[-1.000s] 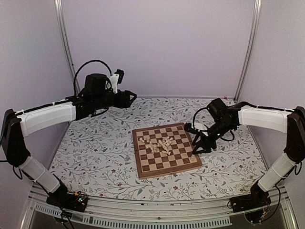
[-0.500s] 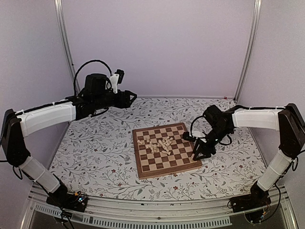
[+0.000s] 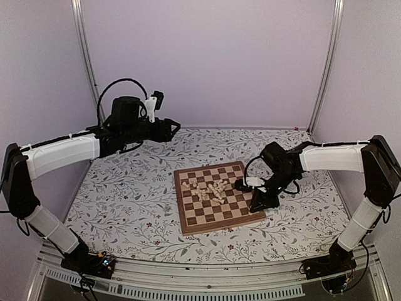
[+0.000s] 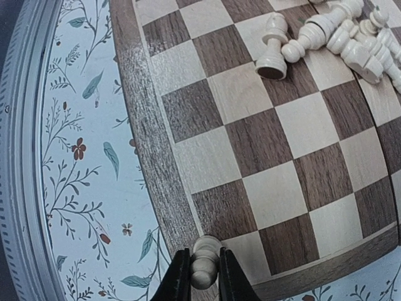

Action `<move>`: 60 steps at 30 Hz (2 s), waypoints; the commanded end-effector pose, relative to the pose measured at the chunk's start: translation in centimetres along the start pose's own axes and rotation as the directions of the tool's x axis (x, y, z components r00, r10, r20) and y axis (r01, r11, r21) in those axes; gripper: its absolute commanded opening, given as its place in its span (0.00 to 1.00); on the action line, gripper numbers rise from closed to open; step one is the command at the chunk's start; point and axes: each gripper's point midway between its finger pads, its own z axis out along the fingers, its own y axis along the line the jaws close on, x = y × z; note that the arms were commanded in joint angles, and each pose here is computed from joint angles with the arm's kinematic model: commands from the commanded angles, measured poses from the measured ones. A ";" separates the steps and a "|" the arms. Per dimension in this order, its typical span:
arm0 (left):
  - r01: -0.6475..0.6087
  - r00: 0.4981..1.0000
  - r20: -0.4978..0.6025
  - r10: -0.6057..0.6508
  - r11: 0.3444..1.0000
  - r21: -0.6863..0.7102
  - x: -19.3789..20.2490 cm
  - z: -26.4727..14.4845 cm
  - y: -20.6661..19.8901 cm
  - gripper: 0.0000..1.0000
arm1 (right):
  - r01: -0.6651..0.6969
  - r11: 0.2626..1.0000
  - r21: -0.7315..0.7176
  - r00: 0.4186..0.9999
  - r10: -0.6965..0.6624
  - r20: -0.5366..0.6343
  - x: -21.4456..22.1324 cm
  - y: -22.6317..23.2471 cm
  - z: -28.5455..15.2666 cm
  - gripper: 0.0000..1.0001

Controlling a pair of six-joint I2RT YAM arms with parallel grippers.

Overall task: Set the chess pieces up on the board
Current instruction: Move the chess piece to the chessboard, then pick up the chessboard from the storage box.

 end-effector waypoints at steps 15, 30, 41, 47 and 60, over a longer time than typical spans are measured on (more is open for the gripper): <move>-0.009 1.000 0.009 0.009 0.999 0.033 -0.8 0.1 -1.0 0.70 | 0.090 0.996 -0.005 0.996 -0.090 0.003 -4.9 0.1 2.5 0.08; -0.015 1.000 0.008 0.015 0.999 0.029 -0.8 0.2 -0.9 0.70 | 0.100 0.995 -0.001 0.994 -0.100 0.039 -6.0 0.8 0.6 0.45; -0.191 0.939 -0.278 0.202 0.979 0.066 4.0 1.3 -3.6 0.61 | -0.185 0.976 0.118 0.908 0.123 0.400 -3.4 -5.5 -11.5 0.53; -0.132 0.850 -0.477 0.224 0.967 0.220 11.3 0.3 -7.8 0.56 | -0.272 0.931 0.243 0.882 0.141 0.449 -0.4 -7.1 -13.1 0.52; -0.206 0.699 -0.627 0.343 0.937 0.284 18.5 0.8 -11.8 0.57 | -0.246 0.933 0.262 0.899 0.118 0.422 0.5 -7.4 -12.2 0.52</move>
